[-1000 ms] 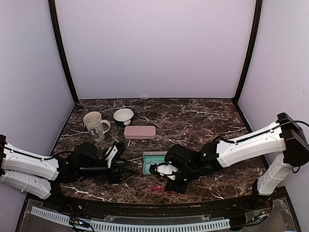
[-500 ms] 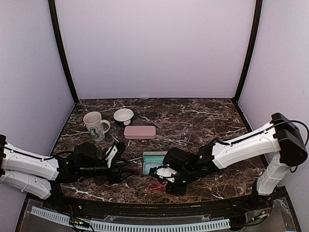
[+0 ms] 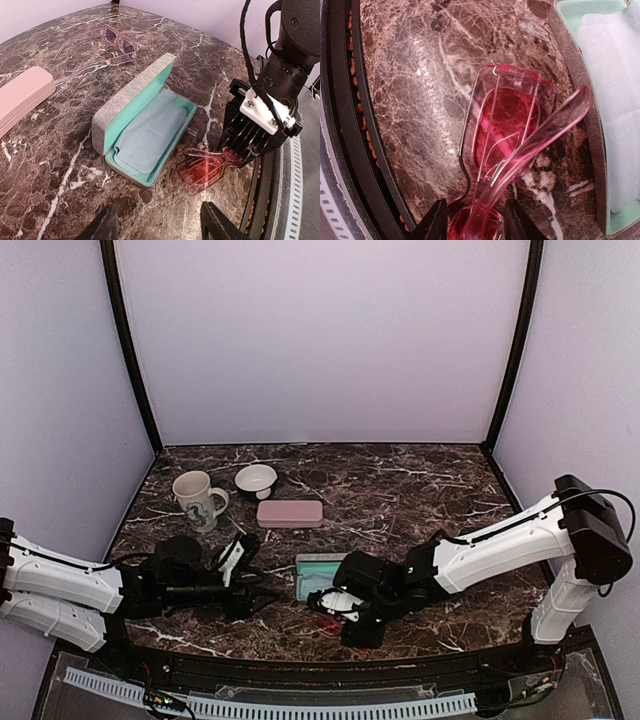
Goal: Organize the sunglasses
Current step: Pick up the sunglasses from the center of the board, then adjust the sunglasses at the center of the board.
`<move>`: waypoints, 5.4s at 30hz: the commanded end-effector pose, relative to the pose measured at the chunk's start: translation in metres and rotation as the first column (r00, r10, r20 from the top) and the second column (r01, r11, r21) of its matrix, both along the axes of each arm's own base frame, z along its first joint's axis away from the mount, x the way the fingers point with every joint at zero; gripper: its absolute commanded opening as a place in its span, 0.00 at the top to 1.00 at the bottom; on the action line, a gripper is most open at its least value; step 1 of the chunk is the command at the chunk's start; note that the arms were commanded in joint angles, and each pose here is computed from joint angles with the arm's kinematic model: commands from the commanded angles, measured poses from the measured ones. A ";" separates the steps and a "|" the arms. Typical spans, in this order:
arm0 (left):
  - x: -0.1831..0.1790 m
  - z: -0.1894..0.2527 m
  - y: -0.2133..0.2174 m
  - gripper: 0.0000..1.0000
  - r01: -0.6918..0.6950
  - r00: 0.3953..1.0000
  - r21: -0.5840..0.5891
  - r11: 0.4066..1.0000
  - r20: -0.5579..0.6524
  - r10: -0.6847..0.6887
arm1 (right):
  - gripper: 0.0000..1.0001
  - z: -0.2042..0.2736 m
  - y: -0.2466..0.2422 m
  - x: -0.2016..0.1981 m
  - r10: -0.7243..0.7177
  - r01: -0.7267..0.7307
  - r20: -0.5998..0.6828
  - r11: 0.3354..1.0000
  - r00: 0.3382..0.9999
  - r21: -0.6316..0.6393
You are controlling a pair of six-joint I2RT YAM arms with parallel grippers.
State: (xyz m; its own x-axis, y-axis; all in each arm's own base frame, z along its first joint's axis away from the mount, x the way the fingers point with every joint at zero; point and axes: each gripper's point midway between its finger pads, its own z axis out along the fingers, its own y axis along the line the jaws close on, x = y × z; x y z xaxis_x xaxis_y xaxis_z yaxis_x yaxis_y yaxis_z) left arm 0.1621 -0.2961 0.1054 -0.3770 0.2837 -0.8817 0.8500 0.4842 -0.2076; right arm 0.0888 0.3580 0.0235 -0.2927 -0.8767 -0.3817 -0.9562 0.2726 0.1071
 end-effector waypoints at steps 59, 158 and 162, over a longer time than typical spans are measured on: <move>-0.067 -0.010 -0.039 0.38 0.402 0.829 0.190 0.896 0.339 -0.444 | 1.00 0.064 0.018 0.016 -0.053 0.140 -0.314 0.955 0.948 0.260; -0.036 -0.060 -0.065 0.89 0.321 0.764 0.563 0.761 0.321 -0.560 | 0.22 0.074 0.031 -0.012 0.059 0.017 -0.297 0.969 0.953 0.247; -0.037 -0.058 -0.064 0.90 0.323 0.767 0.551 0.770 0.324 -0.553 | 0.21 0.072 0.028 -0.012 0.055 0.014 -0.270 0.969 0.961 0.247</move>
State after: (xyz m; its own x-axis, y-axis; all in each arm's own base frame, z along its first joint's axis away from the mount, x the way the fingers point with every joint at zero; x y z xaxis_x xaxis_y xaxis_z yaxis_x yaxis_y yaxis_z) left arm 0.1230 -0.3593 0.0363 0.3104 0.7216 -0.6188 0.9205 -0.0655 0.3852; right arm 0.0784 0.3798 0.0772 -0.4482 -0.7928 -0.4130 -0.8515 0.2381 0.4671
